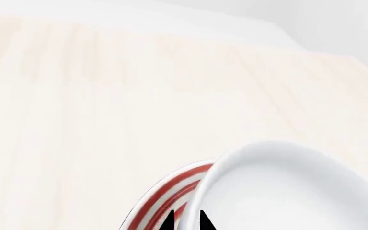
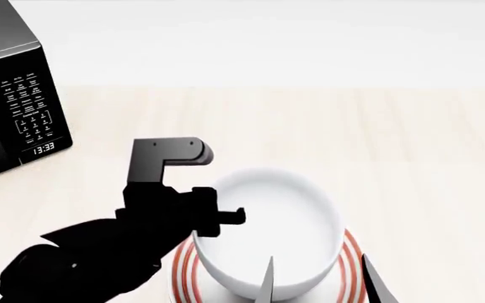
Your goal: Pick up the white bowl and put it on the plate.
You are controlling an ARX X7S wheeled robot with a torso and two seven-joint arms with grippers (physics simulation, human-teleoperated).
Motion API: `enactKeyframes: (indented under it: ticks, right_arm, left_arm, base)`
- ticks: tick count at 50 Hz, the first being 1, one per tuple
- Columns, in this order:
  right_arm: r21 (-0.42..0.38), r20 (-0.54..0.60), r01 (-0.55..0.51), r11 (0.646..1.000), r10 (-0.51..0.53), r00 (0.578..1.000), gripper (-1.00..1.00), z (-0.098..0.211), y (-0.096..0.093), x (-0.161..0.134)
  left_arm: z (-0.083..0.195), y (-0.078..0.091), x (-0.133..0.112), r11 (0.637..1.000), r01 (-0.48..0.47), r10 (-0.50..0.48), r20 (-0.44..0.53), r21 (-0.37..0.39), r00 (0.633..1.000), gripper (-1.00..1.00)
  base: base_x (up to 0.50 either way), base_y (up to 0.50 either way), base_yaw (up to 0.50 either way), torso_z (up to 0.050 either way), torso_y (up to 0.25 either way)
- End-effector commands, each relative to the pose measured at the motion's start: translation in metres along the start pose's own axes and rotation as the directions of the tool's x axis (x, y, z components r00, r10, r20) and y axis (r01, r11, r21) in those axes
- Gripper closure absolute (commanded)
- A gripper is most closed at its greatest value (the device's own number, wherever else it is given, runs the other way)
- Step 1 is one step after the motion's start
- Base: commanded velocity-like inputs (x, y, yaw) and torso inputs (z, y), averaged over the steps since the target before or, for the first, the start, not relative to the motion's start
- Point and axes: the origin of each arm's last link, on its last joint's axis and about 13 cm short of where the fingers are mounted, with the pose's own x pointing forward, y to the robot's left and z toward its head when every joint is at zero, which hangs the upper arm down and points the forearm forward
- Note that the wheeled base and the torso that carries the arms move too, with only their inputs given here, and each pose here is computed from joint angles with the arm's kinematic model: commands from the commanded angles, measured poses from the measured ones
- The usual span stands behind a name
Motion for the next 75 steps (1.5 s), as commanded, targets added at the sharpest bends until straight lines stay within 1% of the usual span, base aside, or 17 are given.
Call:
enactKeyframes:
  ticks: [1,26,43,55,57,58,64,65,66,68,69,70,71,75]
  right_arm:
    - [0.001,0.000,-0.001,1.000,0.001,1.000,-1.00,0.000,0.000,0.000]
    - [-0.003,0.000,0.000,1.000,0.000,1.000,-1.00,-0.001,0.000,0.000]
    - [-0.003,0.001,-0.006,1.000,0.006,1.000,-1.00,-0.001,0.001,0.000]
    - [-0.003,0.001,-0.004,1.000,0.004,1.000,-1.00,-0.001,0.000,0.000]
    - [-0.004,0.000,-0.004,1.000,0.004,1.000,-1.00,-0.001,0.000,0.000]
    - [-0.003,0.000,-0.005,1.000,0.005,1.000,-1.00,-0.001,0.000,0.000]
    - [-0.003,0.001,-0.007,1.000,0.007,1.000,-1.00,-0.001,0.001,0.000]
    - [-0.002,0.003,-0.005,1.000,0.005,1.000,-1.00,0.000,0.000,0.000]
    - [-0.002,0.003,-0.004,1.000,0.004,1.000,-1.00,0.000,0.000,0.000]
    - [-0.002,0.004,-0.006,1.000,0.006,1.000,-1.00,0.000,0.001,0.000]
    - [-0.003,0.004,-0.006,1.000,0.006,1.000,-1.00,0.000,0.001,0.000]
    - [-0.003,0.004,-0.005,1.000,0.005,1.000,-1.00,0.000,0.001,0.000]
    - [-0.001,0.005,-0.004,1.000,0.004,1.000,-1.00,0.000,0.000,0.000]
    - [-0.002,0.005,-0.004,1.000,0.004,1.000,-1.00,0.000,0.000,0.000]
  left_arm:
    - [0.000,-0.002,0.001,1.000,0.014,-0.014,0.010,-0.008,1.000,1.00]
    - [-0.011,0.000,0.005,1.000,0.008,-0.008,-0.010,0.000,1.000,1.00]
    - [-0.020,0.007,0.012,1.000,-0.019,0.019,-0.023,0.013,1.000,1.00]
    - [-0.022,0.008,0.016,1.000,-0.007,0.008,-0.030,0.022,1.000,1.00]
    - [-0.020,0.009,0.016,1.000,-0.020,0.021,-0.009,0.022,1.000,1.00]
    - [-0.018,0.010,0.016,1.000,-0.014,0.014,0.001,-0.009,1.000,-1.00]
    - [-0.014,0.009,0.010,0.999,-0.013,0.012,0.019,0.032,1.000,-1.00]
    - [-0.012,0.010,0.008,0.998,-0.021,0.019,0.045,0.058,0.999,-1.00]
    - [-0.011,0.009,0.007,0.997,-0.028,0.024,0.053,0.069,0.998,-1.00]
    - [-0.005,0.009,0.001,0.994,-0.047,0.038,0.097,0.097,0.995,-1.00]
    - [0.002,0.009,-0.004,0.992,-0.068,0.052,0.148,0.106,0.988,-1.00]
    - [0.004,0.009,-0.008,0.990,-0.078,0.056,0.172,0.121,0.983,-1.00]
    - [0.011,0.009,-0.015,0.986,-0.099,0.066,0.230,0.137,0.971,-1.00]
    - [0.018,0.009,-0.032,0.977,-0.131,0.070,0.323,0.169,0.944,-1.00]
  base:
    - [0.00,0.00,0.00,0.000,0.000]
    - [0.00,0.00,0.00,0.000,0.000]
    - [0.00,0.00,0.00,0.000,0.001]
    - [0.00,0.00,0.00,0.000,0.000]
    - [0.00,0.00,0.00,0.000,0.000]
    - [0.00,0.00,0.00,0.000,0.000]
    - [0.00,0.00,0.00,0.000,0.000]
    - [0.00,0.00,0.00,0.000,0.000]
    - [0.00,0.00,0.00,0.000,0.000]
    - [0.00,0.00,0.00,0.000,0.000]
    - [0.00,0.00,0.00,0.000,0.000]
    - [0.00,0.00,0.00,0.000,0.000]
    - [0.00,0.00,0.00,0.000,0.000]
    - [0.00,0.00,0.00,0.000,0.000]
